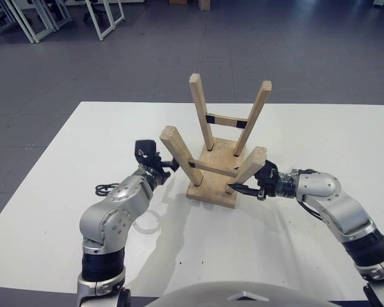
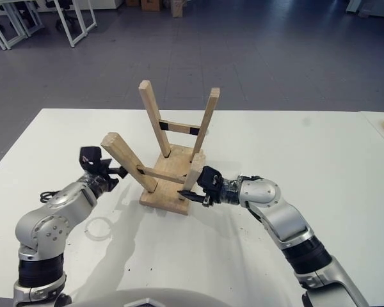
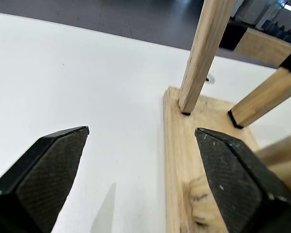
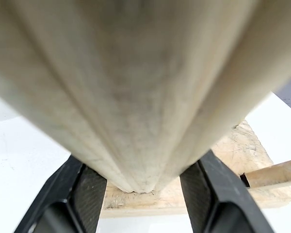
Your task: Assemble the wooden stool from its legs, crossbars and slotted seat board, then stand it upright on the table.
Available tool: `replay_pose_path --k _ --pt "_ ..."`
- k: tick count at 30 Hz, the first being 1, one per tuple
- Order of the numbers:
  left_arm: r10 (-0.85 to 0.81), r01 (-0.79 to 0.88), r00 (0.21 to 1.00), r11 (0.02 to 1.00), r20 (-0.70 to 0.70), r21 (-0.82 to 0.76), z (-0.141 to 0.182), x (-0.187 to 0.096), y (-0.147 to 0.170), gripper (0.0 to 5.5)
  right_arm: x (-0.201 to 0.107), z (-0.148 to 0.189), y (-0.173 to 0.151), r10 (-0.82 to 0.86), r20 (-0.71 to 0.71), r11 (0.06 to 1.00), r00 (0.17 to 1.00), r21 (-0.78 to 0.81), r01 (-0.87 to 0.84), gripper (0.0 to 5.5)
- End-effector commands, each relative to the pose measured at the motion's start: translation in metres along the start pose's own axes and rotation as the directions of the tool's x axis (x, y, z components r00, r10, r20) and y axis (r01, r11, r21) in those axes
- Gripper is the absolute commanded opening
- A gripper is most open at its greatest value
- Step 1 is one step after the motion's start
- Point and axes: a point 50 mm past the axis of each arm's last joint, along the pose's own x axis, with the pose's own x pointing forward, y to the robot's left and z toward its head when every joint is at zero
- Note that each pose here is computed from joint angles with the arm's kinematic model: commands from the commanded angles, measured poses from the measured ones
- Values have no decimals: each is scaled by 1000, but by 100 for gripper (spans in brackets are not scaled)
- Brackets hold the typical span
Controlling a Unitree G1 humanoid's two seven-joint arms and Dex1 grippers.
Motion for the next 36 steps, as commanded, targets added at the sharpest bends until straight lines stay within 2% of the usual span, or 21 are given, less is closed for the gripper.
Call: replay_pose_path --k 1,6,10,11,12,15,18,20,23,24,27,29,33,35,36 --pt "116 -117 992 993 44 20 5 3 35 410 -6 -56 19 85 -137 982 987 182 -59 203" --pt "125 -126 991 992 37 22 -3 5 41 410 -9 -34 -14 41 -73 999 997 21 -40 203" --pt "116 -117 990 993 80 4 -2 7 32 410 -7 -24 -20 72 -60 997 996 -25 -74 203" --pt "124 -123 983 992 133 -17 7 7 31 410 -7 -25 -19 75 -67 997 995 -26 -77 203" --pt "121 -115 954 993 275 -37 33 4 26 410 -7 -29 -17 77 -79 997 994 -24 -79 203" --pt "-11 56 807 997 591 -57 102 -14 -4 410 -7 -36 -11 82 -102 996 991 -12 -84 203" --pt "-174 291 712 955 680 -60 143 -32 -49 410 -6 -39 -7 87 -106 996 991 -6 -88 203" --pt "-284 444 691 892 665 -81 154 -43 -78 410 -5 -39 -5 91 -106 996 990 -5 -92 203" --pt "-326 486 689 870 647 -79 168 -54 -89 410 -4 -38 -4 88 -102 996 991 -3 -89 203" --pt "-329 472 712 878 620 -75 168 -54 -88 410 -4 -38 -3 86 -102 996 991 -2 -87 203" --pt "-291 382 843 916 453 -122 136 -36 -80 410 -4 -38 -2 85 -101 996 991 1 -85 203" --pt "-284 341 902 930 325 -134 109 -26 -77 410 -4 -38 -2 82 -100 997 992 1 -83 203" --pt "-301 335 932 928 202 -163 78 -19 -78 410 -4 -37 -2 79 -96 997 992 -1 -79 203" --pt "-314 351 928 918 203 -185 76 -18 -80 410 -4 -37 -2 74 -94 997 993 -1 -75 203" --pt "-332 387 907 900 258 -203 85 -21 -84 410 -4 -37 -2 73 -93 997 993 -1 -73 203"
